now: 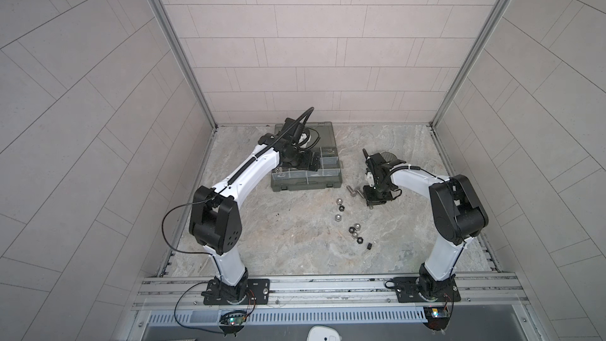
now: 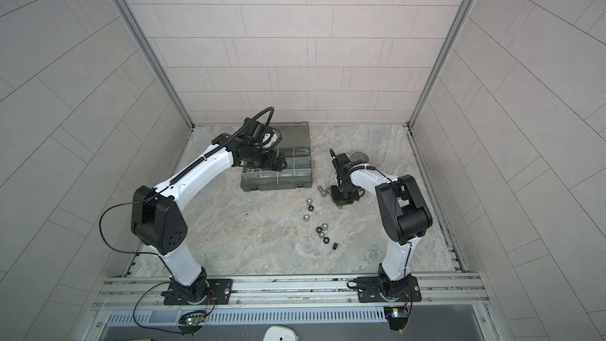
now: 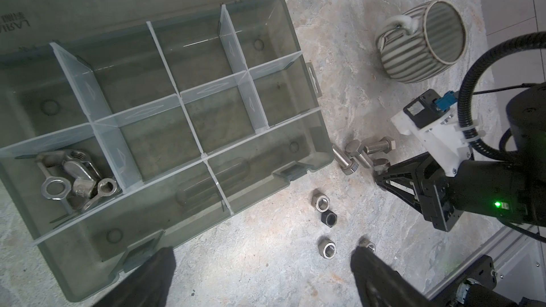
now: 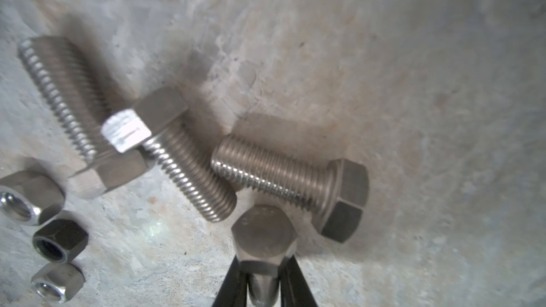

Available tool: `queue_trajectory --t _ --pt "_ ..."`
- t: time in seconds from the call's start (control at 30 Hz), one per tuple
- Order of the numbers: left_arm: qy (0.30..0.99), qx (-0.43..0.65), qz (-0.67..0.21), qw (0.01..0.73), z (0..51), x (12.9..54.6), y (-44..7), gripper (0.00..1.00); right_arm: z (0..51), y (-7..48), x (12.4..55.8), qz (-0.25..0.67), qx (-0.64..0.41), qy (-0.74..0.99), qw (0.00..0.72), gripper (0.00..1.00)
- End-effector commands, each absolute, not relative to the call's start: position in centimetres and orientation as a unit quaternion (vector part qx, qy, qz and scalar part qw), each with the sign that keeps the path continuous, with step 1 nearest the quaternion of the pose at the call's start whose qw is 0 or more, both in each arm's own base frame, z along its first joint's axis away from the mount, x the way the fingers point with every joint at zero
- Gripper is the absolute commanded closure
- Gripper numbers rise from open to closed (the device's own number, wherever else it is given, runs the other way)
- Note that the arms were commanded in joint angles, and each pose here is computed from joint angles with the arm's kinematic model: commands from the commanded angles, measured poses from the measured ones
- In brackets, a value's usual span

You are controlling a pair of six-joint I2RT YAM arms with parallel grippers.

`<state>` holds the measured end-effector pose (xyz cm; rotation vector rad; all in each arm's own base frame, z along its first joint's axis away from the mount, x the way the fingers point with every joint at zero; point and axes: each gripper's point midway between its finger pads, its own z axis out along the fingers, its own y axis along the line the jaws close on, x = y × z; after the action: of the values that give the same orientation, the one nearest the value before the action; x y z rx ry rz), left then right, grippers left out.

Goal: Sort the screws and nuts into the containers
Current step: 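Lift the hex bolt with the right gripper and carry it over the box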

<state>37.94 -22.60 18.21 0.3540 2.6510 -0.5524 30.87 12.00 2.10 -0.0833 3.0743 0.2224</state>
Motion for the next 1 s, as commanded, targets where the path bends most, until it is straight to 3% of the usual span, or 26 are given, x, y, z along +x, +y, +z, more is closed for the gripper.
queue_trajectory --t 0.0,0.23,0.5,0.77,0.97 --pt "0.951 0.132 -0.191 0.206 18.8 37.2 -21.8 0.0 1.5 11.9 30.1 0.068 -0.023 0.997 0.014 0.78" --pt "0.951 0.135 -0.189 0.206 19.1 37.4 -21.3 0.0 2.1 11.6 30.1 0.055 -0.025 0.998 0.007 0.88" --pt "0.955 0.123 -0.184 0.199 19.0 37.4 -19.9 0.0 7.2 13.4 31.2 0.077 -0.039 0.995 0.039 0.89" --pt "0.956 0.117 -0.182 0.2 18.9 37.7 -19.4 0.0 11.8 16.7 35.5 0.128 -0.037 0.987 0.09 0.89" --pt "0.956 0.118 -0.177 0.202 19.2 37.7 -19.3 0.0 12.4 19.7 39.6 0.17 -0.036 0.979 0.11 0.89"
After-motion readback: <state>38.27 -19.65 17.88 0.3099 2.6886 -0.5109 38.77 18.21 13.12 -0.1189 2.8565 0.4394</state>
